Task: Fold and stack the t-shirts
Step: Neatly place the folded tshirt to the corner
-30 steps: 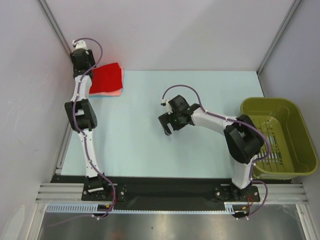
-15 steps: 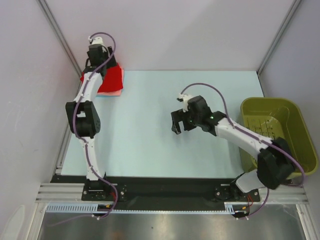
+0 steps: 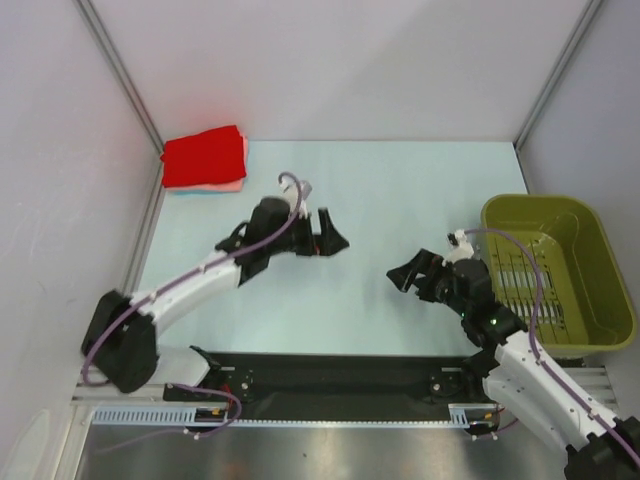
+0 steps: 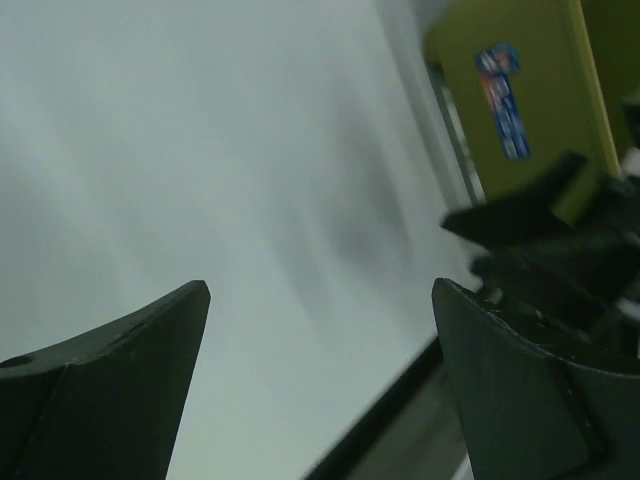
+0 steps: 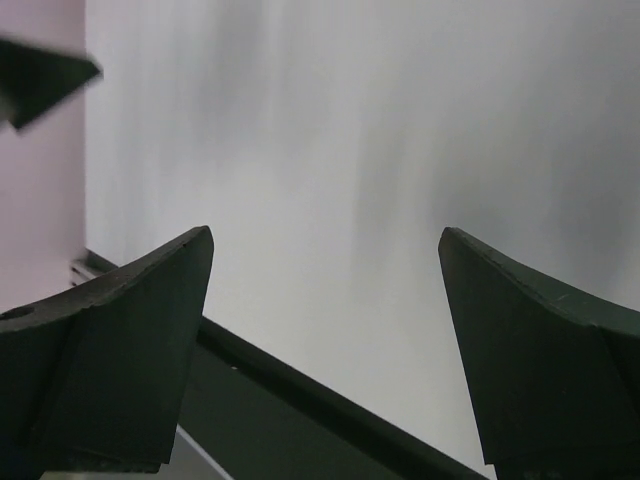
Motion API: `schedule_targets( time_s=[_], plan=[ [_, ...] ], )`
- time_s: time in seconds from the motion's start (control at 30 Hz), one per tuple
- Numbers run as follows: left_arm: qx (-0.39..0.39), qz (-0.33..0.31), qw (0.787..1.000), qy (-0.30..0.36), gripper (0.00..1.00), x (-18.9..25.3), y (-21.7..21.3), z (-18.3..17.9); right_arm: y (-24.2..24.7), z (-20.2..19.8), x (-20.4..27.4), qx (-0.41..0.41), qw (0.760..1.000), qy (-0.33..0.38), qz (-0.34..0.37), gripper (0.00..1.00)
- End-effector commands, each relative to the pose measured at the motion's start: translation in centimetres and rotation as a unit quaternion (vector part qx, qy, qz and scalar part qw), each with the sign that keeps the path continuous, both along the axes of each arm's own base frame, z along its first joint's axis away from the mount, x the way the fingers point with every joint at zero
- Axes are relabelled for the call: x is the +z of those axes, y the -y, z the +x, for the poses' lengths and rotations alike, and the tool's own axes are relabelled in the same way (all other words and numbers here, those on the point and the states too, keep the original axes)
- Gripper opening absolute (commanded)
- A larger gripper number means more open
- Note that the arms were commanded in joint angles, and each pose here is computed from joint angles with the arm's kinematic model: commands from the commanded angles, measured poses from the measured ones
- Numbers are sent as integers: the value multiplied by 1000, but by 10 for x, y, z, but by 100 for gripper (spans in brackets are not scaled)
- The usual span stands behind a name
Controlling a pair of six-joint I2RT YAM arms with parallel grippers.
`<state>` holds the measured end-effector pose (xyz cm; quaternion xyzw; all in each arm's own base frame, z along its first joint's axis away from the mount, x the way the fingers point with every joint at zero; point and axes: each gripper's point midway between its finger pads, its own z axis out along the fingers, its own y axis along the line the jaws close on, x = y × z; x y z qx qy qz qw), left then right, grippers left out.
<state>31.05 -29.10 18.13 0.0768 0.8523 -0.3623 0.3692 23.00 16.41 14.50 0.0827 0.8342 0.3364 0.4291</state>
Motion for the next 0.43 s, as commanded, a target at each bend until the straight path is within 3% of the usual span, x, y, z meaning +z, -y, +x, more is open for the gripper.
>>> schedule_targets(
  time_s=[0.0, 0.03, 0.1, 0.13, 0.17, 0.4],
  plan=[
    [-45, -120, 992, -17, 99, 26, 15, -68, 1, -13, -24, -58, 992, -65, 93, 100],
    [-54, -138, 989, -4, 99, 38, 10, -86, 1, -17, -23, -60, 990, -63, 107, 100],
    [-60, -151, 986, -41, 100, 11, -1, -119, 0, -25, -34, -70, 986, -86, 124, 100],
    [-66, -191, 979, -10, 100, 33, -10, -130, 0, -28, -38, -71, 986, -84, 126, 100],
    [-53, -200, 977, -43, 100, 8, -19, -143, 1, -31, -42, -72, 986, -86, 124, 100],
    [-26, -369, 929, 28, 100, 31, -67, -182, -3, -50, -55, -77, 982, -90, 150, 100]
  ],
)
